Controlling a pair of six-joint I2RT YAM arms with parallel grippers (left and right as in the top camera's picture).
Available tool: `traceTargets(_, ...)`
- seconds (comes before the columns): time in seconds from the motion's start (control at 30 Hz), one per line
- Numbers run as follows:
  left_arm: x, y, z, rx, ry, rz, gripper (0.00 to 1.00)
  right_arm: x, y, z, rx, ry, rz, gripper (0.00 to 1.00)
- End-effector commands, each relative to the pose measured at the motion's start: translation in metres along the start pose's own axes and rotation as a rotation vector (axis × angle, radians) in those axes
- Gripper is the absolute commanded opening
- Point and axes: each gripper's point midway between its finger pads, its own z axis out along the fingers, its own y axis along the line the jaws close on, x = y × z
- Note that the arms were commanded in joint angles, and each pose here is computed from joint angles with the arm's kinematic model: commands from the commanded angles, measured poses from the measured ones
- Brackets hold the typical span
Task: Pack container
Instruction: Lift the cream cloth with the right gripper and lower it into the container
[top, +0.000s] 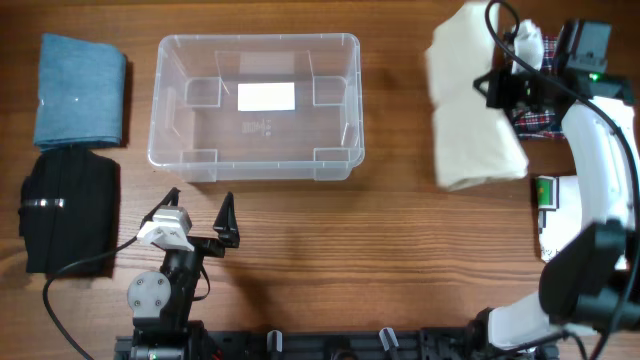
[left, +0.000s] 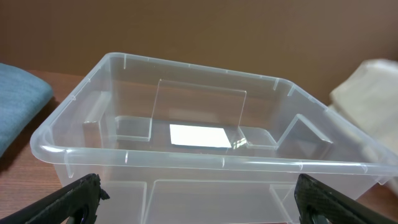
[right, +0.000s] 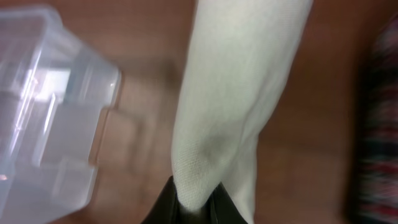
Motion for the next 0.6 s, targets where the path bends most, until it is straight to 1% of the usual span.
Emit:
traceTargets(0.0, 0.002, 0.001, 0.0, -0.004, 0.001, -0.006, 1.0, -0.073, 0.048, -0.067, 0.135, -0.203, -0.306, 0.04)
traceTargets(0.03, 0.002, 0.001, 0.0, -0.004, 0.001, -0.006, 1.0, -0.087, 0.078, -0.079, 0.115, -0.249, -0.435, 0.04)
traceTargets(0.13, 0.002, 0.001, 0.0, -0.004, 0.001, -0.006, 1.0, -0.109, 0.137, -0.098, 0.085, -0.362, -0.626, 0.04)
traceTargets(0.23, 0.002, 0.001, 0.0, -0.004, 0.001, -0.006, 1.0, -0.128, 0.187, -0.113, 0.079, -0.495, -0.721, 0.04)
traceTargets(0.33, 0.002, 0.001, 0.0, -0.004, 0.001, -0.006, 1.0, -0.134, 0.243, -0.119, 0.0, -0.594, -0.813, 0.04)
traceTargets(0.37, 0.002, 0.001, 0.0, -0.004, 0.001, -0.006, 1.0, -0.135, 0.273, -0.124, -0.038, -0.65, -0.87, 0.04)
traceTargets(0.43, 0.002, 0.001, 0.0, -0.004, 0.001, -0.006, 1.0, -0.134, 0.309, -0.13, -0.107, -0.718, -0.912, 0.04)
traceTargets(0.5, 0.002, 0.001, 0.0, -0.004, 0.001, -0.006, 1.0, -0.125, 0.348, -0.113, -0.165, -0.738, -1.002, 0.04)
traceTargets(0.57, 0.002, 0.001, 0.0, -0.004, 0.001, -0.006, 1.0, -0.11, 0.372, -0.078, -0.191, -0.707, -1.106, 0.04)
